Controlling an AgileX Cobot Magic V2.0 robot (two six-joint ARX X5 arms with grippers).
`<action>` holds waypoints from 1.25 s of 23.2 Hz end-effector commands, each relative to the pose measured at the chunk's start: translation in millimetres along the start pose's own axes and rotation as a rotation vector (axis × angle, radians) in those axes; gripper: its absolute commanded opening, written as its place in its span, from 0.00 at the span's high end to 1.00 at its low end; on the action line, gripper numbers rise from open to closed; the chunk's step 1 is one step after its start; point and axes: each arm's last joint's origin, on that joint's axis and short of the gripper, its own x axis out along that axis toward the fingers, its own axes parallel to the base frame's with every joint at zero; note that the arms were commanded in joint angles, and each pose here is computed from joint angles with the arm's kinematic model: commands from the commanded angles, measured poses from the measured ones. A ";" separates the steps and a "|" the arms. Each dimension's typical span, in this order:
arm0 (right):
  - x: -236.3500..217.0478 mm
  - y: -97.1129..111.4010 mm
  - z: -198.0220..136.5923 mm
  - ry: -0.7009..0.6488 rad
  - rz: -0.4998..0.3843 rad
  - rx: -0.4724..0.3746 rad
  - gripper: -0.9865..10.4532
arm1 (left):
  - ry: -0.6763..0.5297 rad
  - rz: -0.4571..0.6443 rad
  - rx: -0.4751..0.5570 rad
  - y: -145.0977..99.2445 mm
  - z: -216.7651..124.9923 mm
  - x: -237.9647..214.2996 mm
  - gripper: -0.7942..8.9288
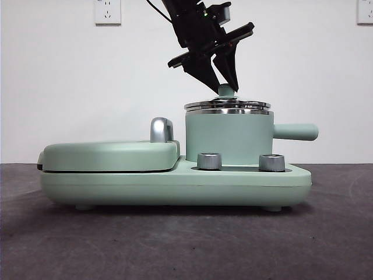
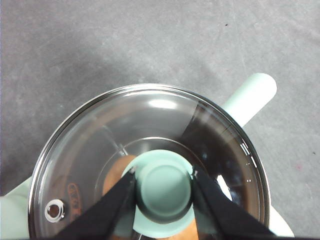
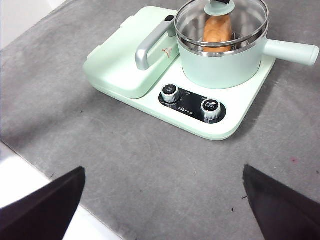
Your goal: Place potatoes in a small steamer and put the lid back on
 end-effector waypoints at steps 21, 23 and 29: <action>-0.9 0.8 2.1 -0.010 0.008 0.031 0.47 | -0.008 0.036 -0.025 -14.7 5.9 1.9 0.90; -0.9 0.8 2.1 -0.010 0.008 0.033 0.47 | -0.007 0.036 -0.025 -14.7 5.8 1.9 0.90; -0.9 0.8 2.1 -0.010 0.008 0.035 0.47 | -0.004 0.035 -0.021 -15.3 5.5 2.0 0.90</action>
